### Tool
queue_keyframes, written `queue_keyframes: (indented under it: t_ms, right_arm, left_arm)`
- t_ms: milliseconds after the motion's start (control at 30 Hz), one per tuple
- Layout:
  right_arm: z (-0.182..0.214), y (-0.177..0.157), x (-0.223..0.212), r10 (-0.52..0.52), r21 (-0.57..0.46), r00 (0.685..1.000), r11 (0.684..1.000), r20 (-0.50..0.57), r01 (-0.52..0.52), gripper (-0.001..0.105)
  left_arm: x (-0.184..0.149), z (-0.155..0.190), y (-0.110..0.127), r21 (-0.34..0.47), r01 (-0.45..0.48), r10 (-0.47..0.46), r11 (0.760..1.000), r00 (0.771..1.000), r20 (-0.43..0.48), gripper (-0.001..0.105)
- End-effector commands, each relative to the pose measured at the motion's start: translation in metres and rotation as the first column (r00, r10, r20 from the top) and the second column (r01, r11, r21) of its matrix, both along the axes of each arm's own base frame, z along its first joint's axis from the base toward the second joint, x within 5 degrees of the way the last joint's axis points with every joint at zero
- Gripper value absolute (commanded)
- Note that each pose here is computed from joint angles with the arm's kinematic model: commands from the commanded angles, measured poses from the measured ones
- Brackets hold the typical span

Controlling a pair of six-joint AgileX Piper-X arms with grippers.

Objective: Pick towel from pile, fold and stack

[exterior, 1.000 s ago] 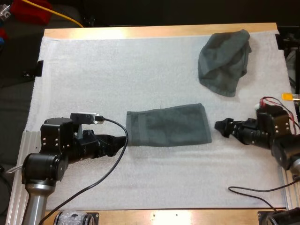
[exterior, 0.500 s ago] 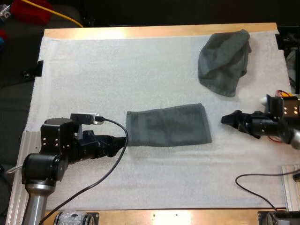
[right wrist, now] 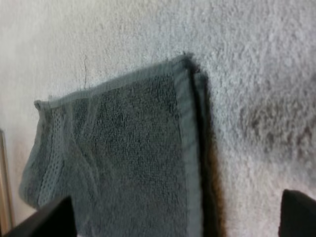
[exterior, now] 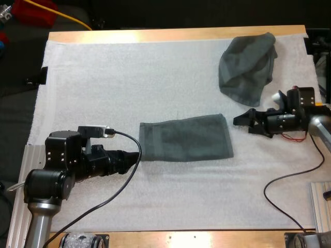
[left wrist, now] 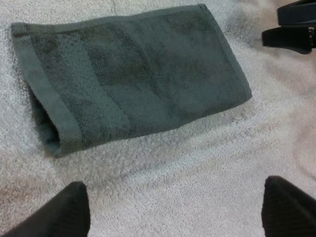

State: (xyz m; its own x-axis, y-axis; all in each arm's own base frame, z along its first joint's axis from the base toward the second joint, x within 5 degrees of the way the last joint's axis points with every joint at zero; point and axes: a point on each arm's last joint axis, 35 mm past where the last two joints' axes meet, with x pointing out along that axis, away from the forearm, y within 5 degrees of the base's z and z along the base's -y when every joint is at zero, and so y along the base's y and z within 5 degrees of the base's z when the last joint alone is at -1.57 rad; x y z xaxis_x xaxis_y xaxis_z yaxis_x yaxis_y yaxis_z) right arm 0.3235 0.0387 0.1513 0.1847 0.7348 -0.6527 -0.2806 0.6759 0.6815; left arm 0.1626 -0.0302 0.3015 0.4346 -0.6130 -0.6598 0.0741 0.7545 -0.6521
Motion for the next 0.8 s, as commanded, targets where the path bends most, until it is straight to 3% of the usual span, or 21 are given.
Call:
queue_keyframes:
  t_ms: [0,767]
  right_arm:
    - [0.000,0.004,0.001,0.028,0.014,1.000,1.000,0.001,-0.028,0.079]
    - [-0.035,0.085,-0.011,0.180,-0.153,0.977,0.968,-0.118,-0.197,0.079]
  left_arm:
    - [-0.001,0.002,-0.001,0.005,0.008,-0.008,1.000,1.000,0.012,0.070]
    - [-0.001,0.002,-0.001,0.005,0.008,-0.008,1.000,1.000,0.010,0.070]
